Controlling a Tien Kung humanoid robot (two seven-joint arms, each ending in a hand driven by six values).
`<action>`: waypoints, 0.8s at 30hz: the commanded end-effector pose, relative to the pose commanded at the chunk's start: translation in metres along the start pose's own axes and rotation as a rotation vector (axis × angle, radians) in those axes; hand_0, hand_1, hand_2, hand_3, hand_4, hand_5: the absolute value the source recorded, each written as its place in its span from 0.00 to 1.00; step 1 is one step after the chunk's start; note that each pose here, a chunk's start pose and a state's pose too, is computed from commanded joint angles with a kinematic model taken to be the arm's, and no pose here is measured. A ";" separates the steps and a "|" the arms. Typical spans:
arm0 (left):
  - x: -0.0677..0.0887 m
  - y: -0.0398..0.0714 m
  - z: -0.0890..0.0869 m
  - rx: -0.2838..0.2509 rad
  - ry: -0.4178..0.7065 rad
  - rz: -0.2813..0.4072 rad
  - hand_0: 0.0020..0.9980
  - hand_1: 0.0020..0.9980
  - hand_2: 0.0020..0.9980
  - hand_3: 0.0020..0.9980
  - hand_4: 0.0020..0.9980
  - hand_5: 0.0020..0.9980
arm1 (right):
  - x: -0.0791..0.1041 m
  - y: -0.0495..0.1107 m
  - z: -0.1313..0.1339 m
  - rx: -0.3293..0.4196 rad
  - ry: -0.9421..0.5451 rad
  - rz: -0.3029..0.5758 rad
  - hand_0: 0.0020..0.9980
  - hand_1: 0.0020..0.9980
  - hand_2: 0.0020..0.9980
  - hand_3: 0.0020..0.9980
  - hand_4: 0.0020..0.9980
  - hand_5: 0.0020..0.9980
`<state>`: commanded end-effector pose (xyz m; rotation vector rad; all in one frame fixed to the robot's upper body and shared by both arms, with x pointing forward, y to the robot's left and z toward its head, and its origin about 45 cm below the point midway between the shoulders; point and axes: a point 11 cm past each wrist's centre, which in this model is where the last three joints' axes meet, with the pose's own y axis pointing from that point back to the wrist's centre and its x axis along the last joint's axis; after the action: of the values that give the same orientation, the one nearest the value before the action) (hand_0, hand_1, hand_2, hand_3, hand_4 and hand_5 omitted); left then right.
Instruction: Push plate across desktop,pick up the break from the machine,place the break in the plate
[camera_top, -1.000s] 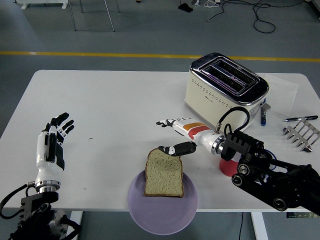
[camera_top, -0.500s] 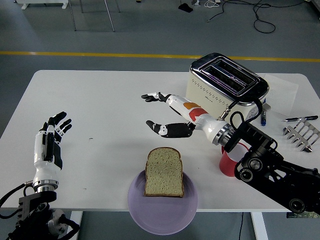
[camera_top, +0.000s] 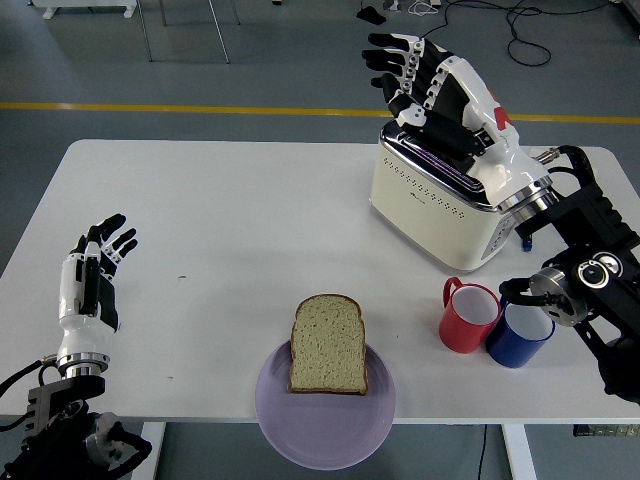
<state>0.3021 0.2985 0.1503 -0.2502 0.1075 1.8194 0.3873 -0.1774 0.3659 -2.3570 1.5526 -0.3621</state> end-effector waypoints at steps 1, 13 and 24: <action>0.000 -0.001 0.002 -0.004 0.003 -0.001 0.73 0.73 0.79 0.69 0.41 0.77 | 0.009 0.002 0.000 -0.001 -0.006 0.027 0.77 0.76 0.75 0.75 0.50 0.32; -0.004 -0.004 0.019 -0.045 0.039 -0.014 0.74 0.74 0.80 0.70 0.42 0.77 | 0.105 0.049 0.013 -0.016 -0.092 0.298 0.79 0.75 0.76 0.76 0.50 0.37; -0.005 -0.008 0.043 -0.102 0.066 -0.025 0.74 0.74 0.80 0.72 0.44 0.78 | 0.148 0.100 0.041 -0.107 -0.126 0.440 0.78 0.75 0.75 0.76 0.50 0.42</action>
<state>0.3062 0.3046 0.1935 -0.3817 0.0580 1.7944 0.3744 -0.3468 0.2968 -1.9841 2.0010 -0.0296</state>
